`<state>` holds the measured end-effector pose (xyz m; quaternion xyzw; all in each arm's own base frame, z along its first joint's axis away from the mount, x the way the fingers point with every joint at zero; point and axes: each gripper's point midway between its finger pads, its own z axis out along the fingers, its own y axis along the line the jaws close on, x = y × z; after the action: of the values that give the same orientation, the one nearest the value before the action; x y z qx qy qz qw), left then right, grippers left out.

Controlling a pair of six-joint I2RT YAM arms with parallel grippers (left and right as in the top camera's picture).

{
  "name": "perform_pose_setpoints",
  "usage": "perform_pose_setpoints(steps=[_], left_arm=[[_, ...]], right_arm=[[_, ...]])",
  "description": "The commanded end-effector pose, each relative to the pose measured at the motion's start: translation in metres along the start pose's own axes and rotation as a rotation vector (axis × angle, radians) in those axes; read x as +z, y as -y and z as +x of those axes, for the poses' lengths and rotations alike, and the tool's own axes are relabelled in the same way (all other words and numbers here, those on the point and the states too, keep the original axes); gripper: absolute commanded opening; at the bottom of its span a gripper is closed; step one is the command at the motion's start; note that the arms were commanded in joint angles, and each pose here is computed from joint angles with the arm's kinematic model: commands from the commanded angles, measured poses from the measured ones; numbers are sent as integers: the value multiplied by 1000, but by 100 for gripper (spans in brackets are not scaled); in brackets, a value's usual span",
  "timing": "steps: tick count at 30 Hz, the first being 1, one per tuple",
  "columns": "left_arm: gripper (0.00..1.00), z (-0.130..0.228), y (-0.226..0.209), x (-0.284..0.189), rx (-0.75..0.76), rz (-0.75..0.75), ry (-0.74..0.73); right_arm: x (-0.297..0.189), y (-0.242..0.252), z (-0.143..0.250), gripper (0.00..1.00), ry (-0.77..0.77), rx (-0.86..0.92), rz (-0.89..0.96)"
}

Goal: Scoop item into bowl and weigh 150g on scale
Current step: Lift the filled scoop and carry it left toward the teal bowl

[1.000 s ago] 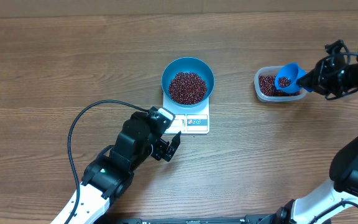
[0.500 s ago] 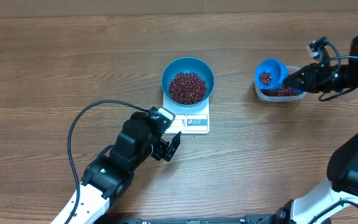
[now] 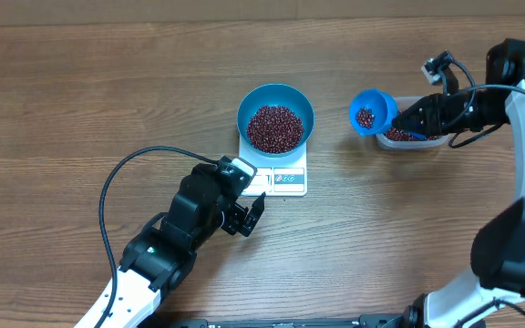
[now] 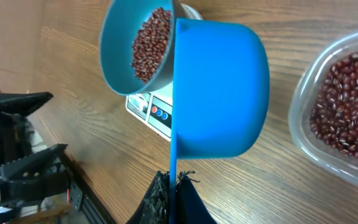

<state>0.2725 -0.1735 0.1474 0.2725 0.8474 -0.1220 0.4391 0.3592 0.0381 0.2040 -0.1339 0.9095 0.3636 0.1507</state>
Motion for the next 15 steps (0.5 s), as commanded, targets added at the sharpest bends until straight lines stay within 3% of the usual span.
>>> perform_pose_setpoints(steps=[1,6,15], left_arm=[[100,2,-4,1,9,-15,-7],[100,1,-4,1,9,-15,-6],[100,1,-4,1,8,-15,-6]], right_arm=[[-22,-38,-13,4,79,-68,15],[-19,-67,-23,4,111,-89,36],[13,-68,-39,4,83,-46,239]])
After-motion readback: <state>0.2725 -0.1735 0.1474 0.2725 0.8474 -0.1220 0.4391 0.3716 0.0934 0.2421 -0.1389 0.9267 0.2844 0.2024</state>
